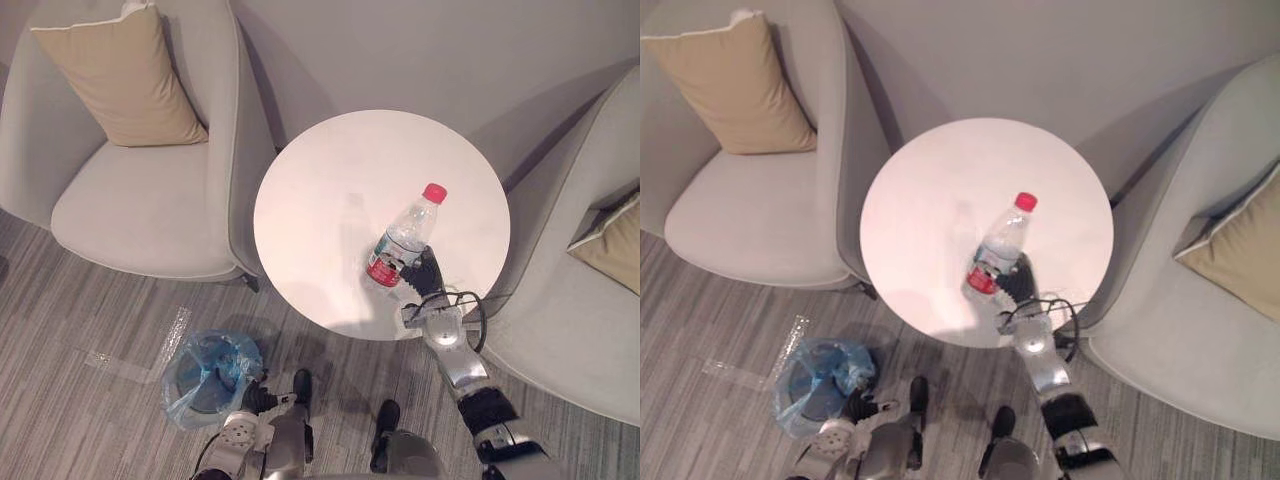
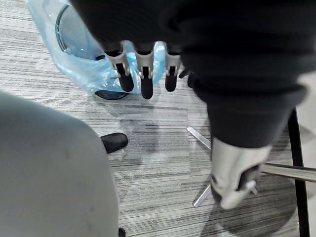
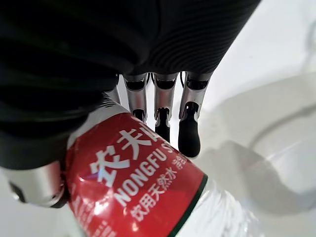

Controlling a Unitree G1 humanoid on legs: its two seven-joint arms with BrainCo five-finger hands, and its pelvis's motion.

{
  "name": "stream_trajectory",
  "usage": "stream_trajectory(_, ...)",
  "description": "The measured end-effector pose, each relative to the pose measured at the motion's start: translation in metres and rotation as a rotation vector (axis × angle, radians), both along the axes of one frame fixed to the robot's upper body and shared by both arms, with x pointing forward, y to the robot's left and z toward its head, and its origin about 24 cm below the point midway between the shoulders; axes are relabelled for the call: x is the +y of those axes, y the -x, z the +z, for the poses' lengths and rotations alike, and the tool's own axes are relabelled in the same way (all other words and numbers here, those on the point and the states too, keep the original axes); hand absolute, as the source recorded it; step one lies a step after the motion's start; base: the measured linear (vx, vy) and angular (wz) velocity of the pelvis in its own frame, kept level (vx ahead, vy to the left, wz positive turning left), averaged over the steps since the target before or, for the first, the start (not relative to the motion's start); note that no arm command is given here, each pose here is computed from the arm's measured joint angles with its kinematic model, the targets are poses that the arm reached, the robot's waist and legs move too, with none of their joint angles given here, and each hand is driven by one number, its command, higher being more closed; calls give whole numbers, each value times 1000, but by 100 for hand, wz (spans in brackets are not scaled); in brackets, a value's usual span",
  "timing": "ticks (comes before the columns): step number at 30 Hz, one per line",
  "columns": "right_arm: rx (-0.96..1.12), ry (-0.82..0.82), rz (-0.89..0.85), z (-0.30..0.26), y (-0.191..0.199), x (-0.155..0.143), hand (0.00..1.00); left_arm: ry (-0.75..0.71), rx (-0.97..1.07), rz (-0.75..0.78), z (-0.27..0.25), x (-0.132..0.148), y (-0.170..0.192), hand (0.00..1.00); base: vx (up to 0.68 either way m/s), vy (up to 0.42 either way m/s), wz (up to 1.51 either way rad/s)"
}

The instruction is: Gather rubbish on tea table into small bin, then transfer packed bag to large trash can.

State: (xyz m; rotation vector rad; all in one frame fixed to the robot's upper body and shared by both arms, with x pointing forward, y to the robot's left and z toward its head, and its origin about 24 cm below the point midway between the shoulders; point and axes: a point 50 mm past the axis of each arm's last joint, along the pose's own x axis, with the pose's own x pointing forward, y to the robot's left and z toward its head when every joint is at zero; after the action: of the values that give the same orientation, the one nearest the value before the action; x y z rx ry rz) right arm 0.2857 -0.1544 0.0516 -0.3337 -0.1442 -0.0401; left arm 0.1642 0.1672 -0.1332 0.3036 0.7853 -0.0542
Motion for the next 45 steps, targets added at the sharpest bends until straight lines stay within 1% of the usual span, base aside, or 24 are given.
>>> stream_trajectory(4,-15,-32,19,-1,20,2,100,-16,19,-14,-2,1,2,0,-32,11,-24)
stream_trajectory(9,41,-45,42,-15,46,3,100,-29,58,-19,-6,3,10,0,-27,6,-29)
stream_trajectory(14,91,31,89,-29,67,11,100,-48,100,-38,-11,7,21,0,-31,17,-35)
stream_trajectory(18,97,97,120,-32,71,17,100,-54,104,-61,-12,6,21,0,-77,20,-17)
stream_trajectory(21,96,136,116,-33,72,15,100,-67,97,-96,-11,4,18,0,-126,1,48)
stream_trajectory(24,87,130,100,-32,71,16,100,-81,95,-89,-9,9,16,0,-61,-46,105)
stream_trajectory(29,-15,152,114,-11,50,23,100,-68,86,-63,-9,5,13,0,-71,-66,42)
stream_trajectory(32,-31,149,127,-8,48,27,100,-64,80,-62,-8,2,12,0,-81,-50,38)
stream_trajectory(35,-14,161,124,-11,50,24,100,-35,62,-57,-7,-8,8,0,-118,-38,38)
stream_trajectory(37,-4,158,117,-13,51,24,100,-45,75,-73,-8,-7,10,0,-130,-39,72)
stream_trajectory(40,6,146,45,-13,49,10,100,-42,64,-100,-6,-11,5,0,-151,11,108)
stream_trajectory(45,5,140,-29,-12,49,-4,100,-66,85,-185,-9,-22,10,0,13,93,74)
